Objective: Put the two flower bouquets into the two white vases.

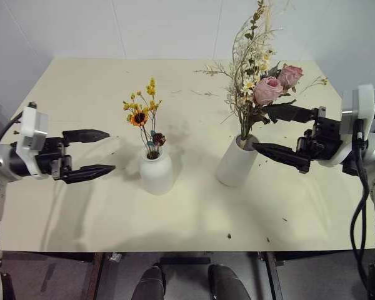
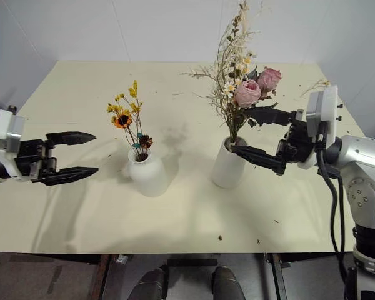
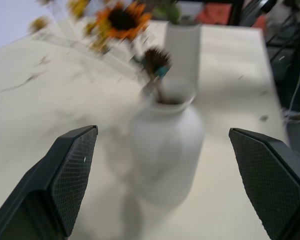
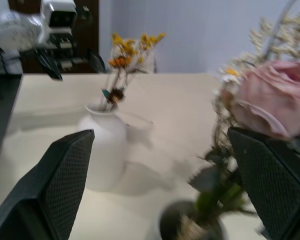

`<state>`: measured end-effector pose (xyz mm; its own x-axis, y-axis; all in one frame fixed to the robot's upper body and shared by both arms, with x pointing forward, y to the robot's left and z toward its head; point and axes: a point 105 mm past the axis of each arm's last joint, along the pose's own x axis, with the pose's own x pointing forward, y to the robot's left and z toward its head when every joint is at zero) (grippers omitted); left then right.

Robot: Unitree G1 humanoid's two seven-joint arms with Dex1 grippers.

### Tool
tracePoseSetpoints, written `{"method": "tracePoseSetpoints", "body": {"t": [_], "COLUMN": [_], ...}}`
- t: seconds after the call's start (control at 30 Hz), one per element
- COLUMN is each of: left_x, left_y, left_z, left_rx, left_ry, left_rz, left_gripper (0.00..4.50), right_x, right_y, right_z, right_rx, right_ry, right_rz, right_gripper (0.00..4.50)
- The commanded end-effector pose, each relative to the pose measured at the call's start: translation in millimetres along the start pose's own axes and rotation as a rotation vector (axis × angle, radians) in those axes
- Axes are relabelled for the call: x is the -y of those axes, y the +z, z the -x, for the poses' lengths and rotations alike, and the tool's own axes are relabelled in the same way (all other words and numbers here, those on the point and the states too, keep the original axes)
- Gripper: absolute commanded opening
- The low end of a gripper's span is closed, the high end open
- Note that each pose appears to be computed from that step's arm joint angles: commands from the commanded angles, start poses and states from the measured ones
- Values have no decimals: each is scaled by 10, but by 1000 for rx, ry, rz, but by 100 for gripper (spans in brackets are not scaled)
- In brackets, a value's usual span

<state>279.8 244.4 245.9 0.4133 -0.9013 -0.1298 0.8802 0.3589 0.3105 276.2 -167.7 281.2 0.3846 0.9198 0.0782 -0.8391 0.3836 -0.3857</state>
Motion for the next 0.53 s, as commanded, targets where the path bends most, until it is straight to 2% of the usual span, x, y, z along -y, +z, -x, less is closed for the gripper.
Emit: {"method": "tracePoseSetpoints", "body": {"t": [0.03, 0.2, 0.33, 0.53], "left_x": [-129, -215, -235, -272], "left_y": [-29, -10, -16, -14], "left_z": [57, -120, -207, -276], "left_rx": [5, 58, 95, 128], "left_ry": [49, 36, 17, 23], "left_rz": [-69, -111, -121, -131], "left_gripper": [449, 449, 449, 449], "right_x": [165, 141, -11, -95], "right_y": [-29, -102, -211, -195], "right_z": [335, 534, 665, 769], "right_rx": [-77, -142, -226, -257], "right_ry": [-110, -143, -129, -164], "right_rz": [85, 93, 50, 20], "right_gripper": [450, 450, 450, 450]}}
